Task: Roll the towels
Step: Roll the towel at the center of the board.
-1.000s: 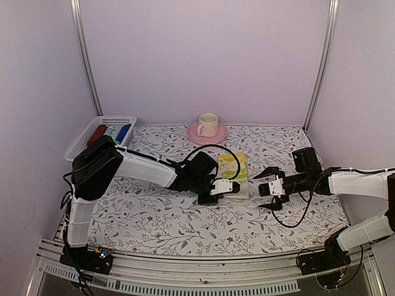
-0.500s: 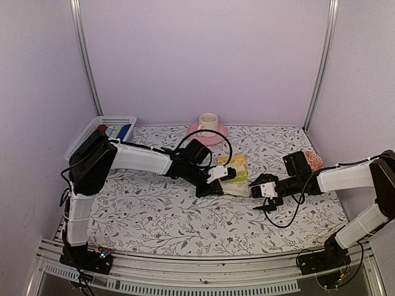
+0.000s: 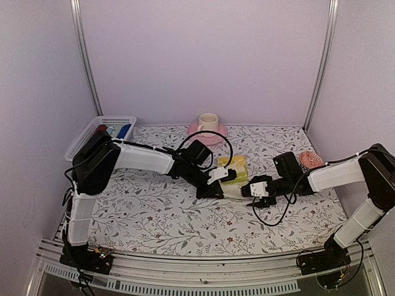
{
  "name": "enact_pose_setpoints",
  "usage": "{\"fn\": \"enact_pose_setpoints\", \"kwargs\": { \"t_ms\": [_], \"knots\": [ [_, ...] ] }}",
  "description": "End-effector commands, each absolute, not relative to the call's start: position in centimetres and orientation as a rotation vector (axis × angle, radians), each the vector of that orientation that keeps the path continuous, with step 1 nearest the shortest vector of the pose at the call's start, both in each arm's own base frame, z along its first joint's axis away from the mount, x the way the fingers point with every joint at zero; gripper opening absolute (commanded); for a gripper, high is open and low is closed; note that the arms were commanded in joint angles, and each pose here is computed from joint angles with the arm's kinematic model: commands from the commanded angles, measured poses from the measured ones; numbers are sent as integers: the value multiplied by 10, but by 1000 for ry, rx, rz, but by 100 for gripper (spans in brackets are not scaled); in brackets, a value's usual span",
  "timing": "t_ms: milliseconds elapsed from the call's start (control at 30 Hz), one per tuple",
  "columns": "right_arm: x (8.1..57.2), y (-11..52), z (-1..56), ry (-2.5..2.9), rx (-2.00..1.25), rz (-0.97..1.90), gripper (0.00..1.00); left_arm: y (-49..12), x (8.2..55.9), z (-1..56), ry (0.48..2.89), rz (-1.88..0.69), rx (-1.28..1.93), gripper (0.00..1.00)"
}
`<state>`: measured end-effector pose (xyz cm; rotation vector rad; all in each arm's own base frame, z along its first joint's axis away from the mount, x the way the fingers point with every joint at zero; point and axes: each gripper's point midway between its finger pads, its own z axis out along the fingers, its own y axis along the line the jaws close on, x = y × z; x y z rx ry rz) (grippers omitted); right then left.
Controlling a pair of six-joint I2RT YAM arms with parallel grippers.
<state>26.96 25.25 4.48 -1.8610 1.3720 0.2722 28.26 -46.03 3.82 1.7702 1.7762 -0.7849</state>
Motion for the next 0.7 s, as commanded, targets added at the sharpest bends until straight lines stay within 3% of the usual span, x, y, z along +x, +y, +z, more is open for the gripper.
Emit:
{"fn": "enact_pose_setpoints", "kwargs": {
  "t_ms": [0,433,667],
  "knots": [
    [281,261,55,1410,-1818,278,64,-461,284,36,1793,-820,1773,12],
    [274,264,38,1465,-1874,308,62,-463,288,35,1805,-823,1757,11],
    [275,265,36,1466,-1876,287,61,-462,290,33,1822,-829,1744,3]
  ]
}}
